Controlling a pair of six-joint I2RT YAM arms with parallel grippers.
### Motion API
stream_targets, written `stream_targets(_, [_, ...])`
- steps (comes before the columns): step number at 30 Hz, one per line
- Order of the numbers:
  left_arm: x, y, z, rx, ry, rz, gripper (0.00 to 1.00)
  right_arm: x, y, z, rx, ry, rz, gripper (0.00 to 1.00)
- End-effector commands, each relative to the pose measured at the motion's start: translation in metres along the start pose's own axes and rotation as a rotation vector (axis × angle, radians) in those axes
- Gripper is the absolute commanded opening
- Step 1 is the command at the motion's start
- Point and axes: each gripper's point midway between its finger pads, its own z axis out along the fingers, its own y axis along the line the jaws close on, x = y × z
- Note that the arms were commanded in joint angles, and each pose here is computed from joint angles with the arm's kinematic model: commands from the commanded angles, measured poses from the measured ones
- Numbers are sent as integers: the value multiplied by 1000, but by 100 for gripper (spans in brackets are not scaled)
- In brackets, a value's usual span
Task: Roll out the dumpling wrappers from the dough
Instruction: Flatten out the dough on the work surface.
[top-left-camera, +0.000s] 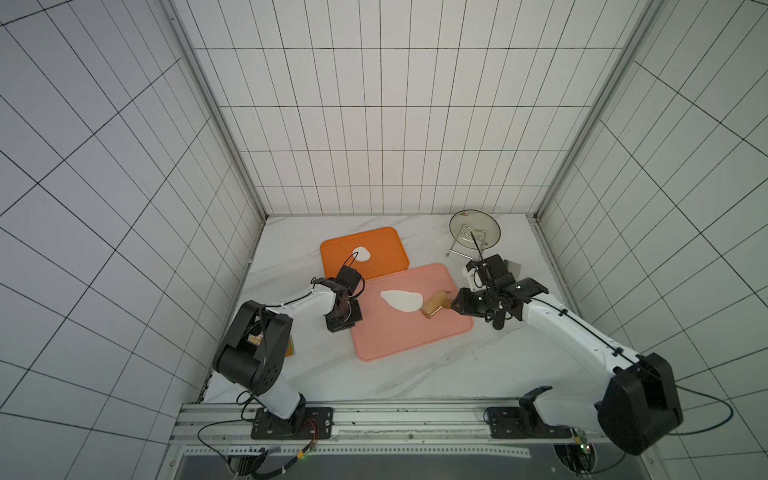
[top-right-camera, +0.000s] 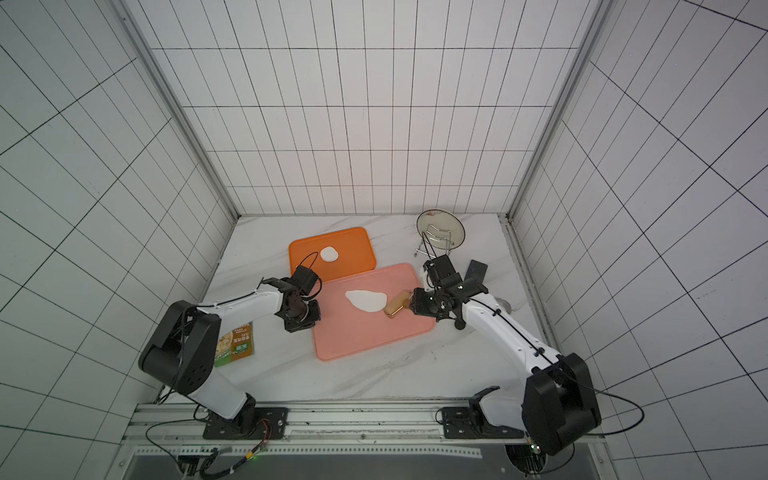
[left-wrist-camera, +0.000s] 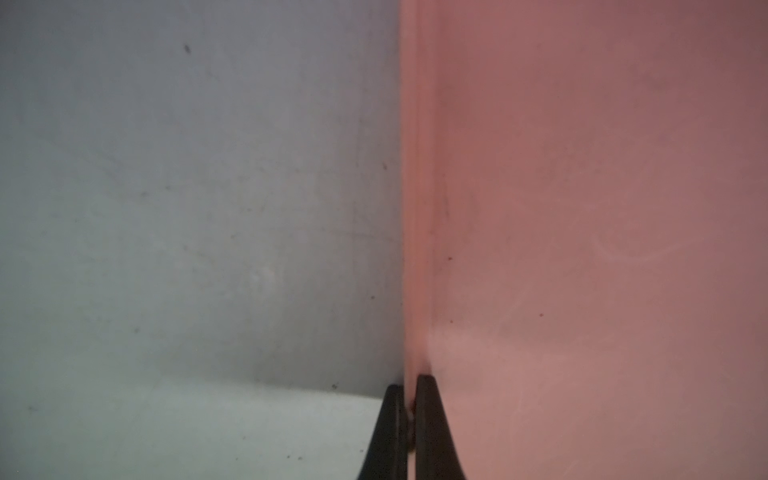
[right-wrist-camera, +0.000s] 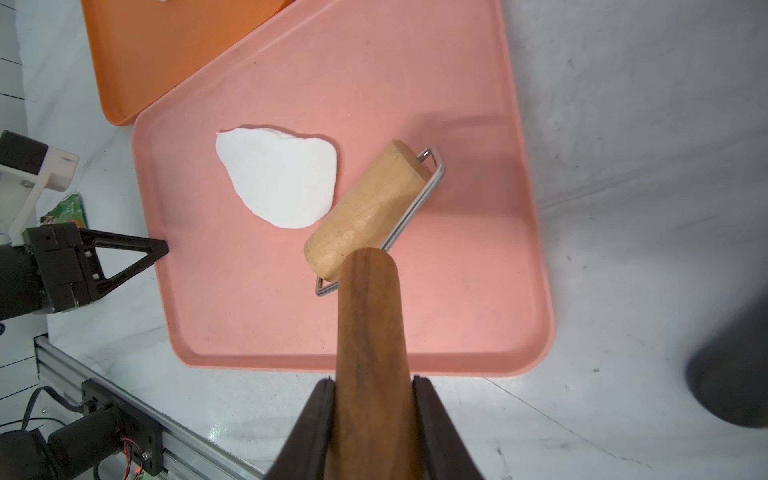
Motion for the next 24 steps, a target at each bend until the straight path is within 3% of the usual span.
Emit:
stream_targets(1, [-7,12,15,-51,-33,-8,0,-40,39,-24,-25,-86,-88,0])
stream_targets(7, [-7,11,16,-51,-30,-7,0,-78,98,1,-125,-108,-149,0])
stream_targets(12, [-8,10,16,-50,-32,-9,0,-84,110,41,-143,-86,-137,0])
stream_targets(18, [-8,11,18,-57,-30,-9,0,-39,91,73,-119,30,-114,0])
stream_targets(24, [-10,11,17,-56,-31,-12,0,30,37,80,0,167,-120,0])
